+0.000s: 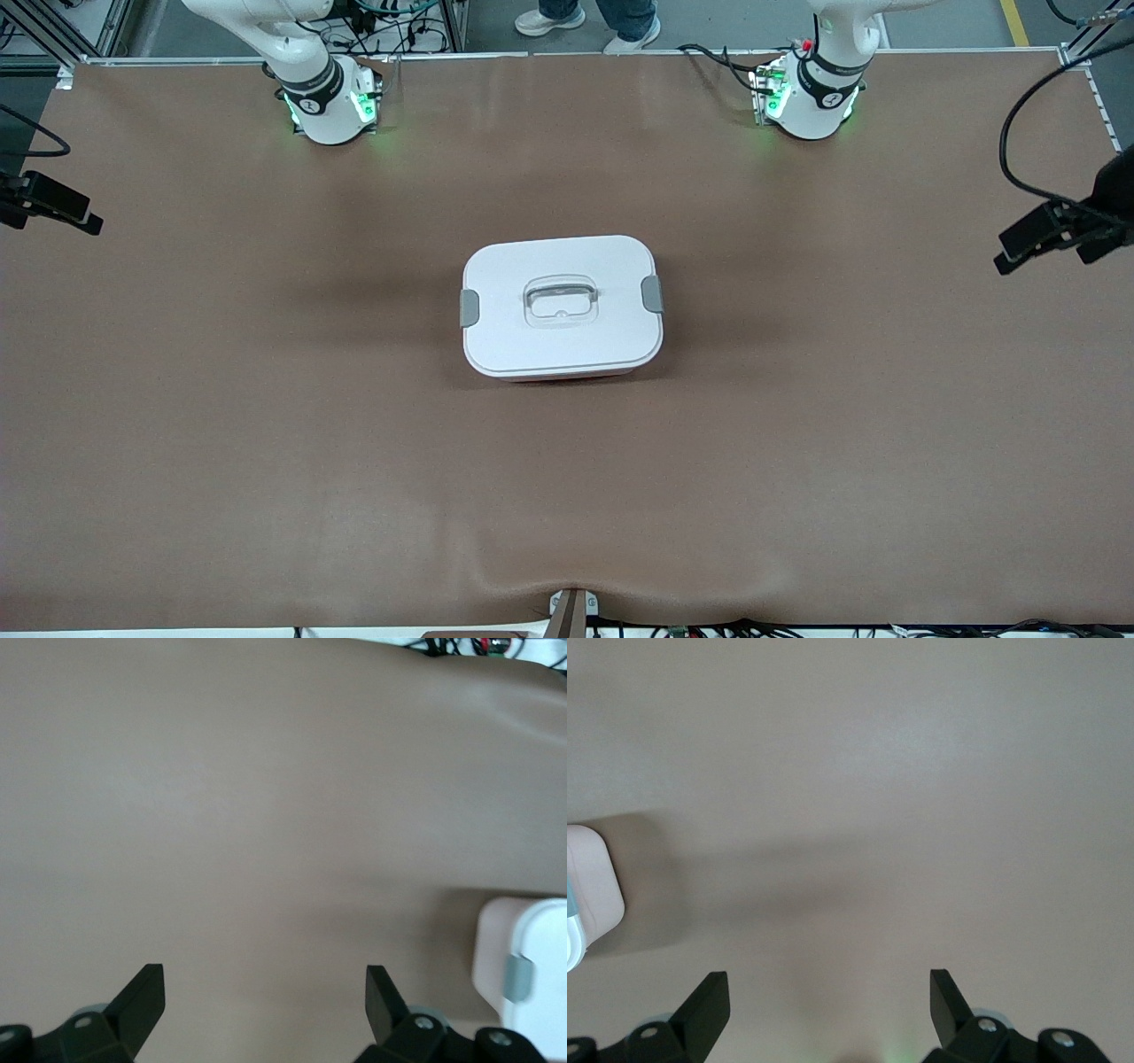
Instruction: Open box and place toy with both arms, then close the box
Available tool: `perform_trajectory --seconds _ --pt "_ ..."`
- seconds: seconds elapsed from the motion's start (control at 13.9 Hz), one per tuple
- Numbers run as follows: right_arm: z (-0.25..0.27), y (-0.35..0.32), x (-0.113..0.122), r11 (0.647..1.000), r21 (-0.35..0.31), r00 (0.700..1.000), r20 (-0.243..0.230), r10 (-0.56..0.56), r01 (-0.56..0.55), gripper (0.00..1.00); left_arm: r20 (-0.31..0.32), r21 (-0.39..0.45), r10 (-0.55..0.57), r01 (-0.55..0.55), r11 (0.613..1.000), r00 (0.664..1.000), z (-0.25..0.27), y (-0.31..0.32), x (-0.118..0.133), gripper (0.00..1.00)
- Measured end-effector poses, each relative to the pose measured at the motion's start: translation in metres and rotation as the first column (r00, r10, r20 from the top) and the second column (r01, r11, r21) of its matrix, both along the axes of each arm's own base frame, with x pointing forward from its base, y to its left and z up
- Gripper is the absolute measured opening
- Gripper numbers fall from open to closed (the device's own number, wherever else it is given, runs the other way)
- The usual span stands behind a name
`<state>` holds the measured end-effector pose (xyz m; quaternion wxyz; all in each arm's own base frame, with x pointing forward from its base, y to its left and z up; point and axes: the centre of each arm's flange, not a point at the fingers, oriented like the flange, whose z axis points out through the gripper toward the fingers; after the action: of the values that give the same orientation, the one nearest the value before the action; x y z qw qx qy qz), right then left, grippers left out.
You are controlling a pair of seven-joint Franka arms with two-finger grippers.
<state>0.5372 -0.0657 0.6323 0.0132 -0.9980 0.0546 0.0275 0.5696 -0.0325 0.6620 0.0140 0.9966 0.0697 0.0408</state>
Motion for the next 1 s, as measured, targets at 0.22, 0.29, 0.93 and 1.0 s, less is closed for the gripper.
perform_trajectory --seconds 0.22,0.29,0.93,1.0 --pt "0.0 0.0 0.0 1.0 0.0 1.0 0.0 0.0 0.0 1.0 -0.016 -0.006 0.026 -0.026 1.0 1.0 0.003 0.001 -0.008 1.0" --pt "0.0 0.0 0.0 1.0 0.0 1.0 0.0 0.0 0.0 1.0 -0.024 -0.006 0.026 -0.026 1.0 0.999 0.001 0.001 -0.012 1.0" --pt "0.0 0.0 0.0 1.0 0.0 1.0 0.0 0.0 0.0 1.0 0.001 0.012 -0.022 0.022 1.0 1.0 0.001 0.006 -0.041 1.0" --pt "0.0 0.0 0.0 1.0 0.0 1.0 0.0 0.0 0.0 1.0 -0.001 0.011 -0.021 0.021 1.0 1.0 0.002 0.01 -0.038 1.0"
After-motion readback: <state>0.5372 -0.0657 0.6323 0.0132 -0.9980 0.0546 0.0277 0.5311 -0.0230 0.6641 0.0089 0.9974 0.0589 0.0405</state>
